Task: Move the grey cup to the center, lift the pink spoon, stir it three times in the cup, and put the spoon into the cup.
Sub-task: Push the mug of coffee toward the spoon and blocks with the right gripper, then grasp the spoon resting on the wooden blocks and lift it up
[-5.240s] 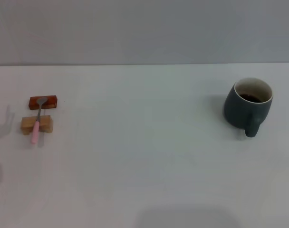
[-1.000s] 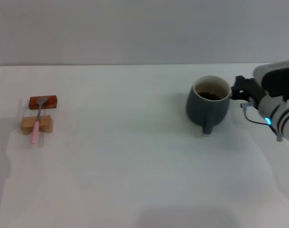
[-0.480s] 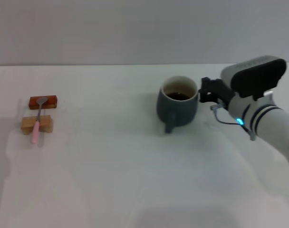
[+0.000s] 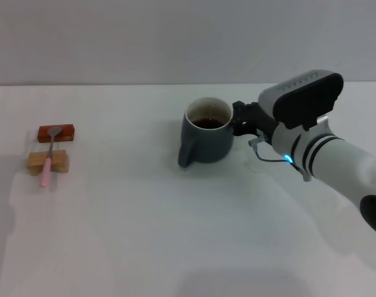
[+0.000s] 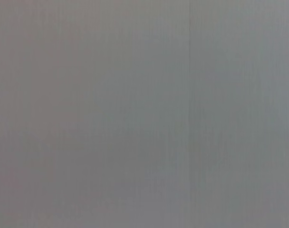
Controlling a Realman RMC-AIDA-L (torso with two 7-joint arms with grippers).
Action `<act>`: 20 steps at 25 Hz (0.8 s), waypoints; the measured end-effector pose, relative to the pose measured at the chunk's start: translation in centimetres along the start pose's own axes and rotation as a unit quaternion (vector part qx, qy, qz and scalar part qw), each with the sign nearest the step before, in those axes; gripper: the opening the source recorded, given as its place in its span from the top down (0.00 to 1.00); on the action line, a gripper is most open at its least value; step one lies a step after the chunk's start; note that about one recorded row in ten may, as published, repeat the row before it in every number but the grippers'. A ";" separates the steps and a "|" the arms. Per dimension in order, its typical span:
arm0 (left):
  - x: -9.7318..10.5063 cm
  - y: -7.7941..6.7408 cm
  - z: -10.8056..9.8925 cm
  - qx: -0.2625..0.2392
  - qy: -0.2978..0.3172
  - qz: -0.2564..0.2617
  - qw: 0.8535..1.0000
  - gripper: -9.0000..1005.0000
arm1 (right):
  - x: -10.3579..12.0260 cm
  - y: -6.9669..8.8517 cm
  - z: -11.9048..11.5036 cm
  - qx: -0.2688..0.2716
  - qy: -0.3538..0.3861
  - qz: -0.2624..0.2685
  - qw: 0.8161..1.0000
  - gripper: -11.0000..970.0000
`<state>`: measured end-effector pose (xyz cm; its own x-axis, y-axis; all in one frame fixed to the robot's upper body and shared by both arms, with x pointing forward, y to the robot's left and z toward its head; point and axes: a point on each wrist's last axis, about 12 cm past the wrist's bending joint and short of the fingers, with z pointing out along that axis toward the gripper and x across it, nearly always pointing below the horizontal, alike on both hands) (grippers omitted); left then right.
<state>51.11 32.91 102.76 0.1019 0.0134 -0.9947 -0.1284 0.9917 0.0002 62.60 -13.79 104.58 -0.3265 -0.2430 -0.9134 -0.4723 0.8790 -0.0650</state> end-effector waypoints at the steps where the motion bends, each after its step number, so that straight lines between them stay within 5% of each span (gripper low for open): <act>1: 0.0 0.0 0.0 0.000 0.000 -0.001 1.000 0.17 | 0.0 0.2 0.0 -0.003 0.000 -0.002 1.000 0.99; 12: 0.0 -0.1 0.2 0.000 0.002 -0.003 1.000 0.17 | 0.0 1.5 -0.3 -0.033 -0.018 -0.027 0.999 0.99; 15: 0.0 -0.1 0.2 -0.001 0.002 -0.004 1.000 0.17 | 0.6 0.4 -1.2 -0.016 -0.059 -0.026 0.998 0.99; 18: 0.0 -0.2 0.1 0.002 0.003 -0.003 1.000 0.17 | 2.1 -2.0 -3.3 0.024 -0.113 -0.014 0.993 0.99; 19: 0.1 -0.3 0.0 0.007 0.004 -0.002 1.000 0.17 | 3.3 -4.1 -5.3 0.068 -0.154 -0.003 0.986 0.99; 20: 0.1 -0.3 0.0 0.007 0.004 -0.002 1.000 0.17 | 3.3 -4.1 -5.3 0.068 -0.154 -0.003 0.986 0.99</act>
<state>51.20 32.60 102.66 0.0937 0.0078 -0.9956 -0.1145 0.9934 -0.0030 59.14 -20.33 103.93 -0.0500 -0.1303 -0.9902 -0.3534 0.9296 -0.1045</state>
